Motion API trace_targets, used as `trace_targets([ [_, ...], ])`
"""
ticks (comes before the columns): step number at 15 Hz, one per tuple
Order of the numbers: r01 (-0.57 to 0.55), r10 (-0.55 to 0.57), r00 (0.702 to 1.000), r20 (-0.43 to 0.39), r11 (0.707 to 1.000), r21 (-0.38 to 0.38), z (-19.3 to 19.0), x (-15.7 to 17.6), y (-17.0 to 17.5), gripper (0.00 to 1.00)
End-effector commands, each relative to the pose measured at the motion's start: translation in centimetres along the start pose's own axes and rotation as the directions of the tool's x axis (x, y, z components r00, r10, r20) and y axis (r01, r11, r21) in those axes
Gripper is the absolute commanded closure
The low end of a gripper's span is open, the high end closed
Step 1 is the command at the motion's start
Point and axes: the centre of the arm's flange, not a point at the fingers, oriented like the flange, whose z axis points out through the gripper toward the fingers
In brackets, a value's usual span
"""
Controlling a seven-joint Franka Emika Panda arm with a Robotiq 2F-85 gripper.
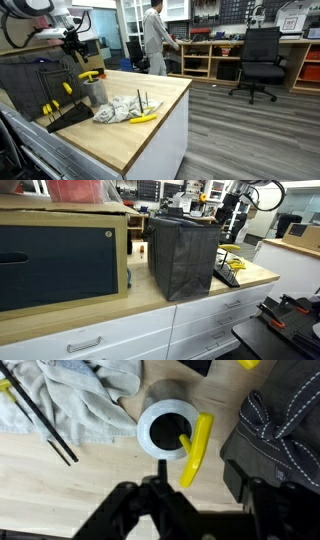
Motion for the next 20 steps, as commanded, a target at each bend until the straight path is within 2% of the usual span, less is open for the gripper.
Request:
trace_targets([
  [1, -0.044, 0.044, 0.999, 0.008, 0.999, -0.015, 0.4, 1.5, 0.4, 0.09],
  [2, -0.054, 0.055, 0.998, 0.014, 0.998, -0.021, 1.0, 1.8, 0.5, 0.01],
  [3, -0.062, 0.063, 0.998, 0.023, 0.998, -0.024, 1.5, 2.1, 0.6, 0.0],
  [11, -0.144, 0.144, 0.983, 0.113, 0.989, -0.004, 7.1, 4.8, 0.5, 0.0],
  [12, -0.151, 0.15, 0.981, 0.12, 0.989, 0.001, 7.4, 4.9, 0.5, 0.25],
  [14, -0.148, 0.145, 0.981, 0.13, 0.989, 0.011, 7.8, 4.9, 0.6, 0.34],
  [20, -0.157, 0.148, 0.975, 0.168, 0.987, 0.037, 7.9, 4.4, 0.5, 0.82],
])
